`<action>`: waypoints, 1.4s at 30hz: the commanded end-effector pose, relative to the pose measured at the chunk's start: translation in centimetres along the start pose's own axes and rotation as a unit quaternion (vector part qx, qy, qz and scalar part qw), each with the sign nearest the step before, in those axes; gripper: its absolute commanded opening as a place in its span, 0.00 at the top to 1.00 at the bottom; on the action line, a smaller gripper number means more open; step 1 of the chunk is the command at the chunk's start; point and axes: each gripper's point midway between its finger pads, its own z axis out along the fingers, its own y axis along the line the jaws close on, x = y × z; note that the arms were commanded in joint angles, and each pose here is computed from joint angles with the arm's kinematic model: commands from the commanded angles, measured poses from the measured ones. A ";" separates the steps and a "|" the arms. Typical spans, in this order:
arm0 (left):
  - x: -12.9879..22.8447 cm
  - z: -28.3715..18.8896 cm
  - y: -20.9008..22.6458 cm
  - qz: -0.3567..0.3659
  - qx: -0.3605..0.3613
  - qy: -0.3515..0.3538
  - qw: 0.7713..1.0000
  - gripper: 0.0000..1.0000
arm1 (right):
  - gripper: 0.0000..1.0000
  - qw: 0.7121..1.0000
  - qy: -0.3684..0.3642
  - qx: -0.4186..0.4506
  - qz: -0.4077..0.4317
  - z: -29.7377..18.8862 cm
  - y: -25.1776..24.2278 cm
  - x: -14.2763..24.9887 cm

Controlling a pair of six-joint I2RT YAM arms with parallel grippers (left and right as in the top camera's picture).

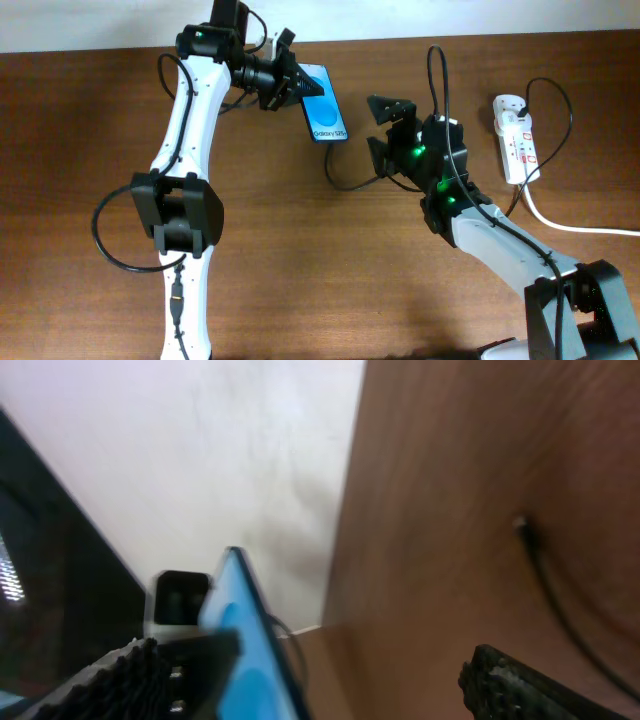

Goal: Plug charger to phone and switch on socket

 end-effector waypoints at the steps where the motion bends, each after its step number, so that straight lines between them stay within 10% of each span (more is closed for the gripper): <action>1: 0.3 -1.0 -0.5 0.045 0.022 0.003 0.999 1.00 | 0.02 0.997 0.019 -0.001 -0.068 -0.1 0.4 0.2; 42: 2.1 -5.4 1.3 0.092 0.050 0.016 0.994 1.00 | 0.02 0.943 0.157 0.068 -0.284 -1.3 -5.1 3.8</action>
